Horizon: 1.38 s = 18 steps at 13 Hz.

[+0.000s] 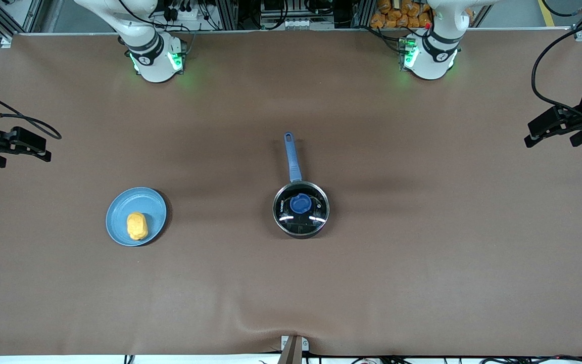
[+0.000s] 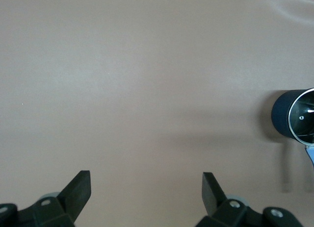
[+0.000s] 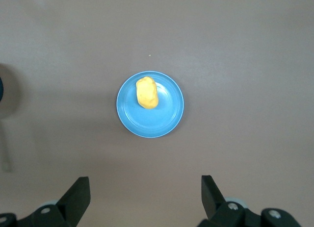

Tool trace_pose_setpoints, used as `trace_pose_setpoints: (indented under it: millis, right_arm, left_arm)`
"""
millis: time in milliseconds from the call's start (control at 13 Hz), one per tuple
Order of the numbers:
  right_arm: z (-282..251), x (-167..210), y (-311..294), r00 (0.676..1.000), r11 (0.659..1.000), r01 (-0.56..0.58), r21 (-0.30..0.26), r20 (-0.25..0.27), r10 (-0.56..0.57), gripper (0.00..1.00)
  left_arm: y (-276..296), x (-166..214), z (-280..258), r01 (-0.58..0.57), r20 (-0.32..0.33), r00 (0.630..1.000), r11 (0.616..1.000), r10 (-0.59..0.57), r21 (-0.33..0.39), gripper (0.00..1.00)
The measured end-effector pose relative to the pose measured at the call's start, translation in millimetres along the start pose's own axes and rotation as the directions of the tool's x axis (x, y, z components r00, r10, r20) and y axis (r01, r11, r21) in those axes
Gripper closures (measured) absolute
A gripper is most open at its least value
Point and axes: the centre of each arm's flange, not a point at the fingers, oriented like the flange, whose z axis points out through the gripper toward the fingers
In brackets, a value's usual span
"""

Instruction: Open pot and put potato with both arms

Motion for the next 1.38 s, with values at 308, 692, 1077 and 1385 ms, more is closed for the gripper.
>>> trace_pose_setpoints:
  millis: [308,692,1077,1385]
  right_arm:
    - [-6,-11,-3,1.000,1.000,0.001,-0.004,0.001,-0.001,0.00]
    - [-4,-16,0,1.000,1.000,-0.007,-0.006,0.006,0.007,0.00]
    - [-4,-11,-2,0.999,1.000,-0.005,0.005,-0.032,0.005,0.00]
    - [12,-8,-10,1.000,1.000,0.008,0.020,-0.007,-0.008,0.00]
  left_arm:
    - [1,0,0,-0.001,0.000,1.000,1.000,0.001,0.000,0.00]
    - [1,0,0,-0.001,0.000,1.000,1.000,0.001,0.000,0.00]
    - [-2,0,0,0.003,0.000,1.000,1.000,-0.003,0.001,0.00]
    - [-3,0,0,0.005,0.000,1.000,1.000,-0.005,0.001,0.00]
